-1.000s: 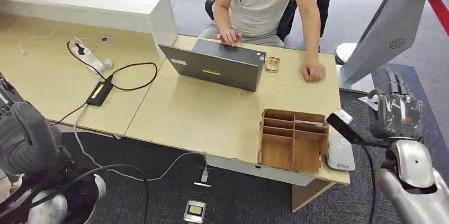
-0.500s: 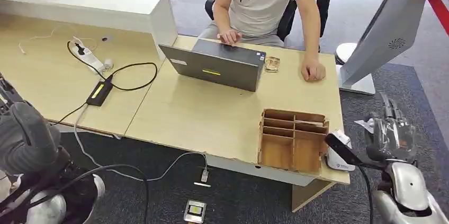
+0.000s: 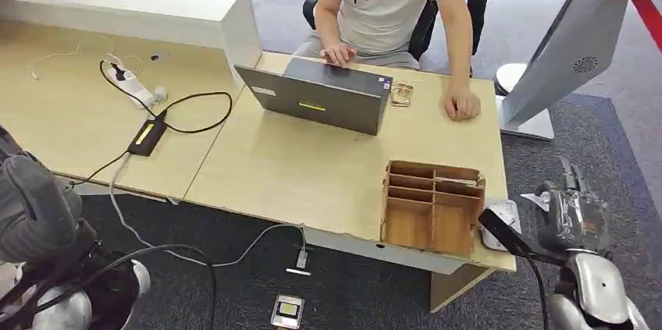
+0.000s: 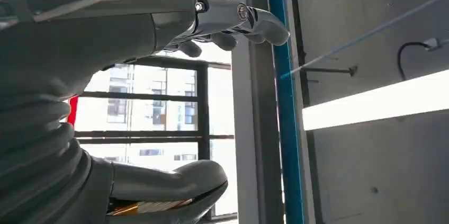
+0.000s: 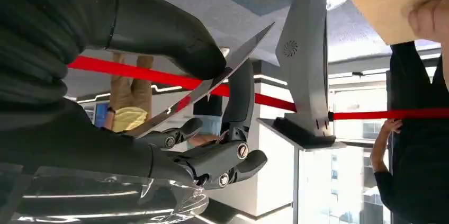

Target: Pass the card to the sensor for recognition and then transmit it.

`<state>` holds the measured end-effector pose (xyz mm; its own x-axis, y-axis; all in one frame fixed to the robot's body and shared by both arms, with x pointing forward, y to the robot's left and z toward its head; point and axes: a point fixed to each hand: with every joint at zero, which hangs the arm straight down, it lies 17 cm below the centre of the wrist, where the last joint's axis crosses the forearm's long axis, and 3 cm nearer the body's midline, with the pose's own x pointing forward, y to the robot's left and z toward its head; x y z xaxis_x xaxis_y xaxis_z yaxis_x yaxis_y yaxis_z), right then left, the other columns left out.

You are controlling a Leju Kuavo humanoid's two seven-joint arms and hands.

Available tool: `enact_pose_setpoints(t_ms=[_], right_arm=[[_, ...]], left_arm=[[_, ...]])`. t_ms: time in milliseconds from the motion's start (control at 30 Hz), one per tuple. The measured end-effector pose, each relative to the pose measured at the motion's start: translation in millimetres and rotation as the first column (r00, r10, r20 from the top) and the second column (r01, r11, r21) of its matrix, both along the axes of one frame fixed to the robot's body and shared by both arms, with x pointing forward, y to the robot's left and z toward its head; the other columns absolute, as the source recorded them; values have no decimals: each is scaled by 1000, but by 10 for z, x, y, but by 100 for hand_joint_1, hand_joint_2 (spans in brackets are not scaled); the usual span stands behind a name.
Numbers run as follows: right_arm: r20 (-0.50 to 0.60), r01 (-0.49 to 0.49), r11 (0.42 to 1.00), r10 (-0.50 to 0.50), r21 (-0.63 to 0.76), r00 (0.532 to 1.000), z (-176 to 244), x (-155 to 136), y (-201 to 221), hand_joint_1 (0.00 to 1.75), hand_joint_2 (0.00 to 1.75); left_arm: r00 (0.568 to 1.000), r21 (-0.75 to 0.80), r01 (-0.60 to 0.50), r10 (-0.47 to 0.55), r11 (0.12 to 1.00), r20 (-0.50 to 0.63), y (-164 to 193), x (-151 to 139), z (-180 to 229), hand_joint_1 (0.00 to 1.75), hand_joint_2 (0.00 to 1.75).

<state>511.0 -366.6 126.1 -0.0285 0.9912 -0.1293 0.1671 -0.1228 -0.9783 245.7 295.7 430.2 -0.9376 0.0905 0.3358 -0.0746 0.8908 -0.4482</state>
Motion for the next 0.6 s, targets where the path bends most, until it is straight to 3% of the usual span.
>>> enact_pose_setpoints(t_ms=[600], right_arm=[[-103,26,998,-19,62,994,-492,-146,15,175,175]], left_arm=[[1000,2,19,-19,1000,3,5,11,3,0,175]])
